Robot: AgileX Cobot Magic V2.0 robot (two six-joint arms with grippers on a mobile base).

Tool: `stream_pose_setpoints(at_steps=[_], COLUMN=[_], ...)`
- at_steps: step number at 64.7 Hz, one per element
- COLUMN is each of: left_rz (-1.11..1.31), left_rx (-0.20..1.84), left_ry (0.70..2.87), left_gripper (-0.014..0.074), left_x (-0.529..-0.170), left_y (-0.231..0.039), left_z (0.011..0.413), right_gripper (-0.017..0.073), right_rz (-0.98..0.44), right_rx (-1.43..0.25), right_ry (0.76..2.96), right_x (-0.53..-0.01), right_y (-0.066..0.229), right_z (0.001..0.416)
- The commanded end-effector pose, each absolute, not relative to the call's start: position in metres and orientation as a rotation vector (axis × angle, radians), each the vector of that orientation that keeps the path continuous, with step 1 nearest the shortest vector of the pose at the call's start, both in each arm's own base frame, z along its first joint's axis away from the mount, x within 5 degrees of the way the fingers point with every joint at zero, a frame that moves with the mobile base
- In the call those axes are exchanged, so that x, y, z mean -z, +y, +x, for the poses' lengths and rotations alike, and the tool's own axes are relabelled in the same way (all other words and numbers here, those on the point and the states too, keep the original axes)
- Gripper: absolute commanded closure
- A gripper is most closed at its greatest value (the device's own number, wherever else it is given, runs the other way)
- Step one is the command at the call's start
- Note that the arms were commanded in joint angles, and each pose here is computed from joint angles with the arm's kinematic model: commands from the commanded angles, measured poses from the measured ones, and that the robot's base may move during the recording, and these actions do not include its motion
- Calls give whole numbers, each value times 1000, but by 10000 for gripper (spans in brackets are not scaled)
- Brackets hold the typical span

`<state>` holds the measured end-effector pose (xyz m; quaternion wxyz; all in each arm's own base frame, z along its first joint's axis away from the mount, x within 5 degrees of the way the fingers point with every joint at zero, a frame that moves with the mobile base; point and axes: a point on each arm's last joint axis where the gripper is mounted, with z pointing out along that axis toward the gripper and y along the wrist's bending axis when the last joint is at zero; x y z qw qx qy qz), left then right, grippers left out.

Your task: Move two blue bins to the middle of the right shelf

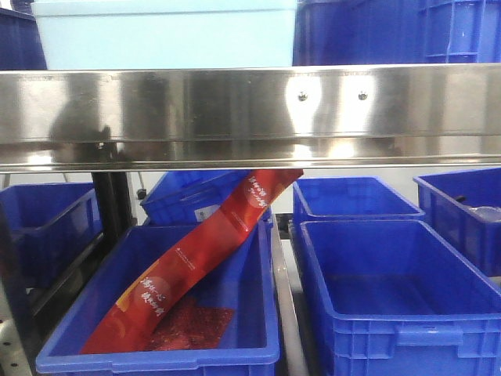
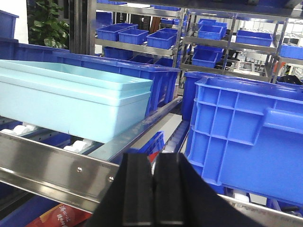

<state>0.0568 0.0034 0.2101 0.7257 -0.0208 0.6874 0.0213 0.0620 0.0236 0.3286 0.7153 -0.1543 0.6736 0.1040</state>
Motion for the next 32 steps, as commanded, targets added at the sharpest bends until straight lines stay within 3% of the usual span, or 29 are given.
stream_pose_setpoints(at_steps=[1, 22, 32], left_rz=[-49, -49, -49], left_rx=[-50, -50, -50], left_ry=[1488, 1488, 1488], left_gripper=[704, 704, 704], left_x=[-213, -213, -213], left_y=[4, 4, 4], left_z=[56, 56, 56], right_gripper=[721, 721, 721], right_rz=[-344, -340, -172], right_rx=[-217, -165, -66], right_ry=[1469, 1488, 1502], right_x=[-330, -328, -317], right_y=[23, 21, 10], right_z=[62, 63, 65])
